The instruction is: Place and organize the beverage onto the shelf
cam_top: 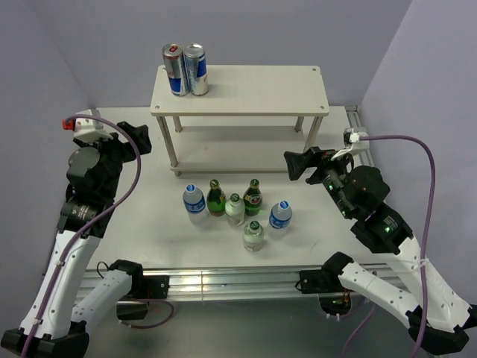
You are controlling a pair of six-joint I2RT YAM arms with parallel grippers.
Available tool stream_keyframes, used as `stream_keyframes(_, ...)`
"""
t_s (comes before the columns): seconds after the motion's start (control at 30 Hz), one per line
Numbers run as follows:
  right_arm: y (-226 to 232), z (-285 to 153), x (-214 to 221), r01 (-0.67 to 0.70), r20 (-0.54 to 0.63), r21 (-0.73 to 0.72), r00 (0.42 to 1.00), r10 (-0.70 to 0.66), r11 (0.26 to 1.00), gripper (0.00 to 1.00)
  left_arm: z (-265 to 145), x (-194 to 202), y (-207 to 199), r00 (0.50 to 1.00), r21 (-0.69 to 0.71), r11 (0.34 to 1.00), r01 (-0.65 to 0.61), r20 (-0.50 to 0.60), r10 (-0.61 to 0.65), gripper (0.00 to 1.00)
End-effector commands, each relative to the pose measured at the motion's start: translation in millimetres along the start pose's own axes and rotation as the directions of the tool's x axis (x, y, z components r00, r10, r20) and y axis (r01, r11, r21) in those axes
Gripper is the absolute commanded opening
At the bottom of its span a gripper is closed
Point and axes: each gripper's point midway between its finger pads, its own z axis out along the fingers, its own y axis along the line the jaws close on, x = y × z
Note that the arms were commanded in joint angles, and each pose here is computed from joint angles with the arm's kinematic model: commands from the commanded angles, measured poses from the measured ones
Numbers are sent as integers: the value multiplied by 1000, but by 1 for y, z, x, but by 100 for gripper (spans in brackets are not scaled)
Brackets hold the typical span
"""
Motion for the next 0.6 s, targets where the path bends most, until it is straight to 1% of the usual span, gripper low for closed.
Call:
stream_keyframes(0.0,-28,-6,18,25,-19,125,1000,-22,992,100,-6,-13,8,998,-37,999,-18,53,19,98)
stream_keyframes(0.1,-31,-13,28,-12,-23,135,1000,15,991,100,-5,-11,11,999,-53,998,-28,44,31,97)
stream_keyframes(0.17,-42,-14,37,-26,-45,209,998,36,978,100,-4,-9,11,999,-58,998,-31,36,33,97)
stream_keyframes(0.23,-52,-13,65,-42,-126,296,989,83,954,100,-4,-9,11,999,-53,998,-32,36,34,97)
stream_keyframes(0.27,-56,-14,77,-41,-147,325,985,93,945,100,-5,-10,10,999,-51,998,-33,38,35,98)
stream_keyframes(0.37,-57,-14,109,-71,-198,349,969,148,934,100,-6,-8,13,999,-56,998,-34,40,36,99)
stream_keyframes(0.43,-50,-16,122,-94,-214,332,961,173,939,100,-5,-7,15,998,-71,997,-35,40,38,99)
stream_keyframes(0.57,-45,-26,147,-61,-280,343,946,164,937,100,0,-1,17,999,-83,996,-43,19,45,99)
